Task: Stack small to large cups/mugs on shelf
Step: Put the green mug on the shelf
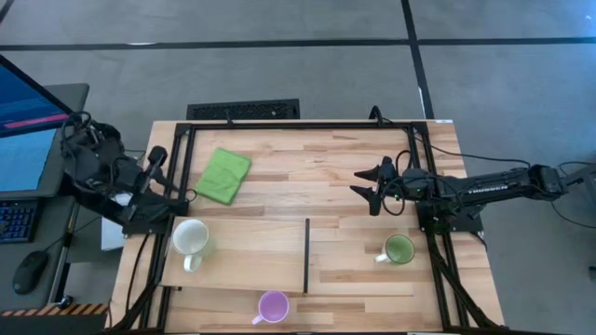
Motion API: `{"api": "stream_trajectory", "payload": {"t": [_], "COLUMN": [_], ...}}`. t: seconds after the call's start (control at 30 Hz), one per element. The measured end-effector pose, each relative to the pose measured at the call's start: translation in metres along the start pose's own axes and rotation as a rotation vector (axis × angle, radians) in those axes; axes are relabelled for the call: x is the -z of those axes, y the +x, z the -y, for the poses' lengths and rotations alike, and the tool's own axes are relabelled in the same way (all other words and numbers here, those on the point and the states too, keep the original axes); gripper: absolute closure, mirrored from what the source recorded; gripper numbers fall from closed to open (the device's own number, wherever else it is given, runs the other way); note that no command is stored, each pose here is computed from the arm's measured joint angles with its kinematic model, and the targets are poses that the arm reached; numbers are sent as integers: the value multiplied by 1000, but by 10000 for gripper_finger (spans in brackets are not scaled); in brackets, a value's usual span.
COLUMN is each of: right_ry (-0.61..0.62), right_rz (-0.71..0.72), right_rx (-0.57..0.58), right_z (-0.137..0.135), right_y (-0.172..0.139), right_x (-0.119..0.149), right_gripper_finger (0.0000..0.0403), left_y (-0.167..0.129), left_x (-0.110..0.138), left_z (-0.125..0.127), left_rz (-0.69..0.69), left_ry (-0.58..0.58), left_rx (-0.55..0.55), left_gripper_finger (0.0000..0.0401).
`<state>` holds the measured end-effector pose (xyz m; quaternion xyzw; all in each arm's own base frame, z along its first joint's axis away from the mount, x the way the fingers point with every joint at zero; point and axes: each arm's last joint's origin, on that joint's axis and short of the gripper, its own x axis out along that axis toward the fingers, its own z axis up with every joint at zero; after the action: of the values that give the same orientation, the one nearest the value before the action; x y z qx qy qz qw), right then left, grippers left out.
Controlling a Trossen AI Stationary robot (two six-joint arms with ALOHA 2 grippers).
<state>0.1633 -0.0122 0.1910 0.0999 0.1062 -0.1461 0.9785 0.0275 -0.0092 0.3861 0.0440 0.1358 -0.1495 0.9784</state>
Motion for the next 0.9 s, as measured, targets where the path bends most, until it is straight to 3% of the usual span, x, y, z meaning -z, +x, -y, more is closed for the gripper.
{"api": "stream_trajectory", "payload": {"t": [0.43,0.63,0.9], "right_ry": [0,1,2], "right_rz": [0,0,0], "right_rx": [0,0,0], "right_z": [0,0,0], "right_y": [0,0,0], "right_x": [0,0,0], "right_gripper_finger": [137,137,137], "left_y": [14,15,15], "left_x": [18,18,18], "left_z": [1,4,3], "left_rz": [-14,-24,-21], "left_ry": [51,15,-4], "left_rx": [-201,-106,-134], "left_gripper_finger": [279,279,279]}}
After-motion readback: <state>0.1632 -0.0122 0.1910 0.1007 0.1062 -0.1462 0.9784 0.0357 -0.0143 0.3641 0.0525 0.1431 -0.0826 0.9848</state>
